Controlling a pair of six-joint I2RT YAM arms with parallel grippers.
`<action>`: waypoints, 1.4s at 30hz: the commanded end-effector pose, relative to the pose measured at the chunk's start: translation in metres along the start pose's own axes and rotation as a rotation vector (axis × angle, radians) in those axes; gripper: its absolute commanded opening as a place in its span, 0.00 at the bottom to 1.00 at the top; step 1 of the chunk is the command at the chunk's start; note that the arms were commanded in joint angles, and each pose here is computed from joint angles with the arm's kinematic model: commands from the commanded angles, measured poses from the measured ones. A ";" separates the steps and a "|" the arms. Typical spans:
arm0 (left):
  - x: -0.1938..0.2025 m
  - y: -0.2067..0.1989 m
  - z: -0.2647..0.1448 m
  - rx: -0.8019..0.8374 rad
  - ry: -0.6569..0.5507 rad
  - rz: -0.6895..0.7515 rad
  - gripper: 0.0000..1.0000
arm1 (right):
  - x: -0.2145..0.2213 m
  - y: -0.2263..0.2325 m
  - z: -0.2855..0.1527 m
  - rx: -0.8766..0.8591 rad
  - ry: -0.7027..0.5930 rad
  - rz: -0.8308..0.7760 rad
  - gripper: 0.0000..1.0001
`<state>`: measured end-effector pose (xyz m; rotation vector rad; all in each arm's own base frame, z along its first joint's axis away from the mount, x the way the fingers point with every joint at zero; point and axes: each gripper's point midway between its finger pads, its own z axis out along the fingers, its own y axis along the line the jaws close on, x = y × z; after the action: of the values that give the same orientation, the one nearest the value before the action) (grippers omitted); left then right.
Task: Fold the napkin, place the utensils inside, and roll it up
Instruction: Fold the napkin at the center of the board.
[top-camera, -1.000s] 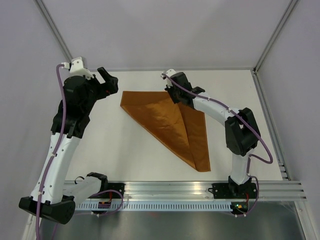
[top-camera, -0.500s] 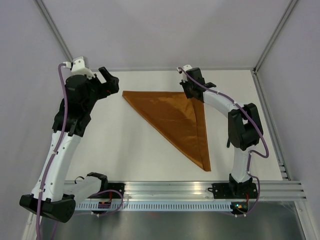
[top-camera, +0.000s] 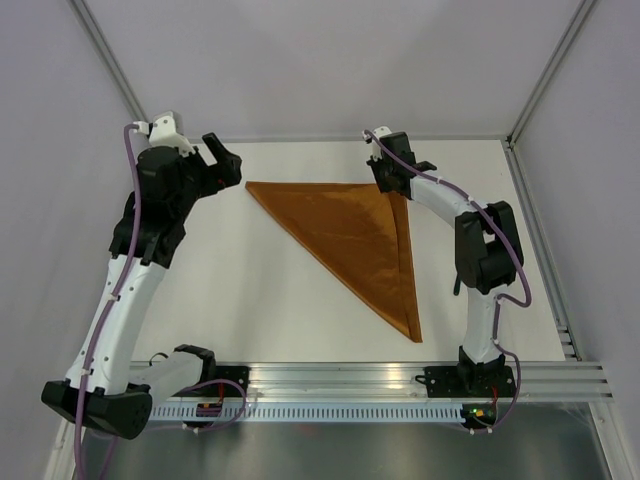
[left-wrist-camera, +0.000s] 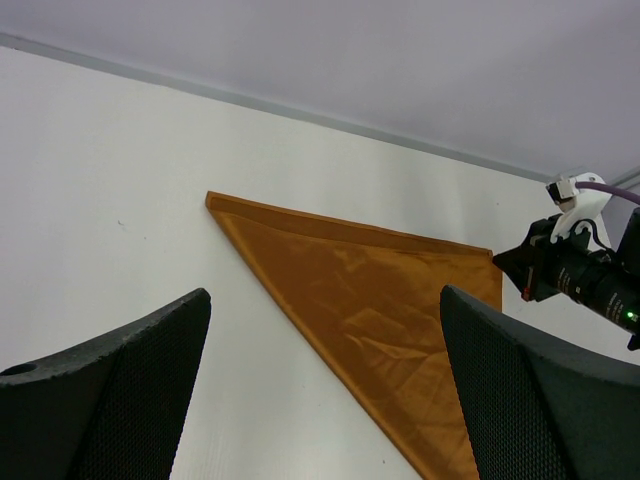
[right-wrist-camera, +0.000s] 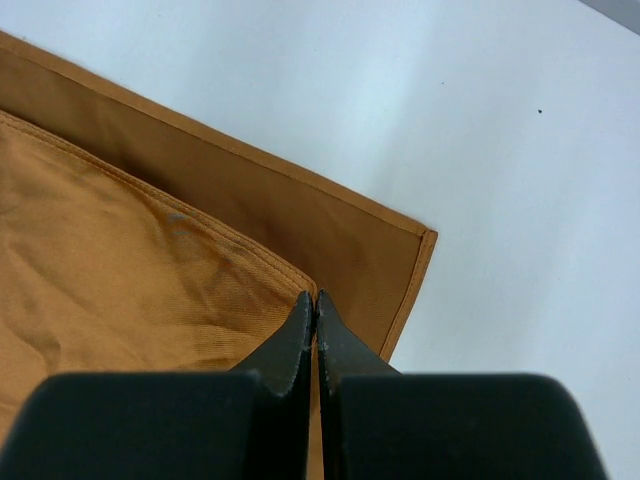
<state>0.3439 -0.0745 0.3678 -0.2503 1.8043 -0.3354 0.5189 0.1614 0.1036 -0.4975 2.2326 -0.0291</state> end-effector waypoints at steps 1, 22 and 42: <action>-0.011 -0.006 0.002 0.025 -0.036 -0.024 1.00 | -0.016 -0.010 0.004 0.019 -0.038 -0.002 0.00; -0.005 -0.007 0.012 0.024 -0.019 -0.023 1.00 | -0.021 -0.042 0.011 0.056 -0.042 0.043 0.00; 0.001 -0.006 0.018 0.022 0.002 -0.030 1.00 | 0.001 -0.058 0.030 0.076 0.004 0.057 0.01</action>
<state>0.3564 -0.0787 0.3588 -0.2466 1.8246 -0.3369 0.5479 0.1149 0.0839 -0.4028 2.2737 -0.0709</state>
